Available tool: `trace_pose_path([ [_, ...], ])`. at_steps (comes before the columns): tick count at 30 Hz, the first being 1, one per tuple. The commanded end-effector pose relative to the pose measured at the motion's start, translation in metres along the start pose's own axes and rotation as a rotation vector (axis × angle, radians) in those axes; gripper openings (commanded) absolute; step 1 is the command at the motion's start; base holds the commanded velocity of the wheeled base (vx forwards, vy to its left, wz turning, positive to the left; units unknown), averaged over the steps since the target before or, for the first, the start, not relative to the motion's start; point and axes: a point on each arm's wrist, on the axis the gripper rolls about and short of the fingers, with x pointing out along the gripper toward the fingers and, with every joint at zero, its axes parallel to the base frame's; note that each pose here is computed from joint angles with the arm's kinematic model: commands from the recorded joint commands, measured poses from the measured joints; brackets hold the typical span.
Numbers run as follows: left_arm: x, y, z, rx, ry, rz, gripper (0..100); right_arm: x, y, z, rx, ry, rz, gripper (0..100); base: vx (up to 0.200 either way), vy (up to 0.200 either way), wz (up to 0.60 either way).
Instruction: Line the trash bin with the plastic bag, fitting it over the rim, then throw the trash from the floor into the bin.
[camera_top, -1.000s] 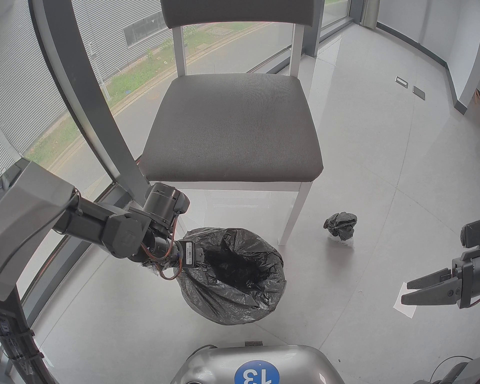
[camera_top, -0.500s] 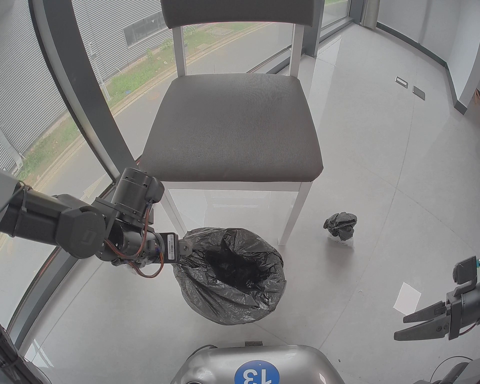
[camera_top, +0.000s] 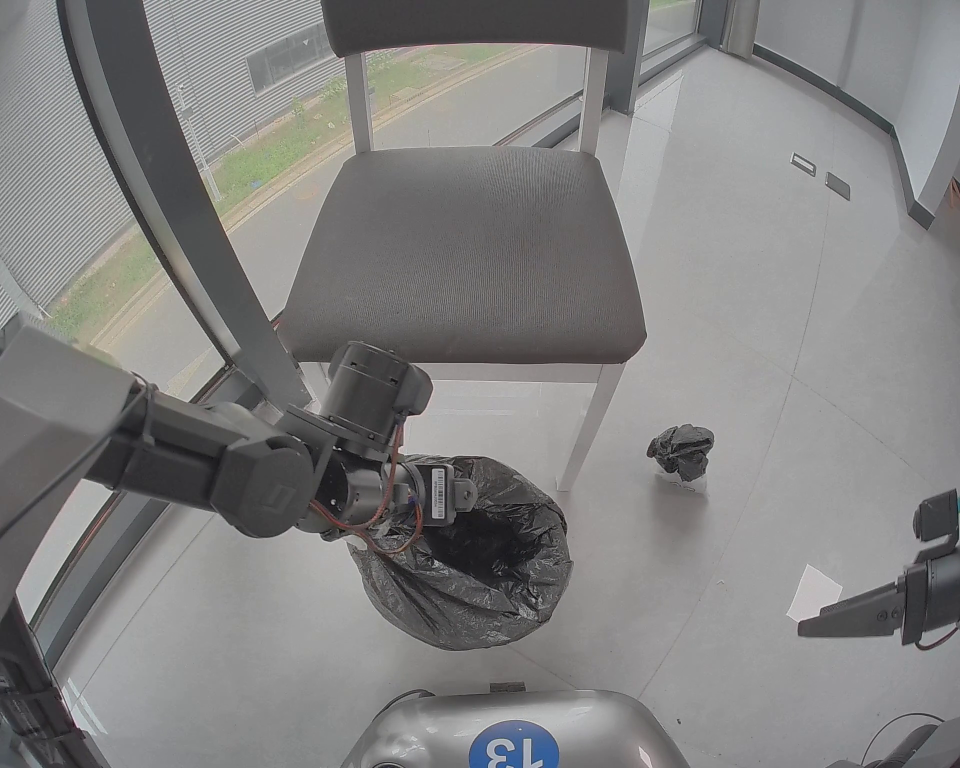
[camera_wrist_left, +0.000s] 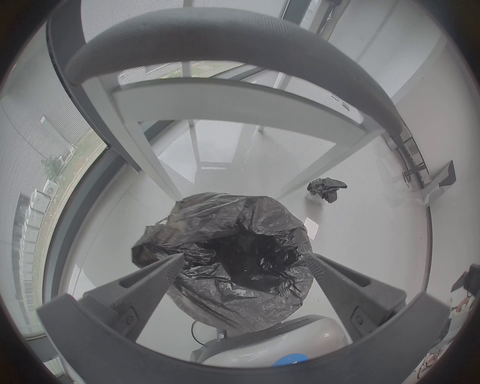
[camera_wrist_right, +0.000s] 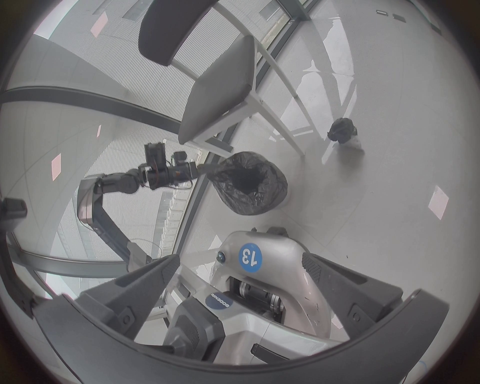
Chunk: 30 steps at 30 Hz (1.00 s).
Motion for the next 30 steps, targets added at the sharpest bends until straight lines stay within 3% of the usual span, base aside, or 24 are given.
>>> trace_pose_path([
  [1,0.026,0.002,-0.01,0.003,0.066,0.007,100,0.002,0.003,0.022,0.031,-0.01,-0.011,100,0.0,0.0,0.0],
  [9,0.056,0.04,-0.012,-0.01,0.112,0.101,100,0.007,0.004,0.041,0.029,-0.031,-0.043,100,0.0,0.0,0.0],
  [16,0.082,0.078,-0.004,-0.084,0.106,0.199,100,-0.006,0.012,0.033,0.017,-0.071,-0.025,100,0.0,0.0,0.0],
  [25,0.07,0.115,0.022,-0.206,0.027,0.258,100,-0.017,0.018,0.018,0.051,-0.083,-0.01,100,0.0,0.0,0.0],
  [30,0.058,0.119,0.028,-0.215,0.003,0.261,100,-0.018,0.019,0.015,0.059,-0.068,-0.013,100,0.0,0.0,0.0],
])
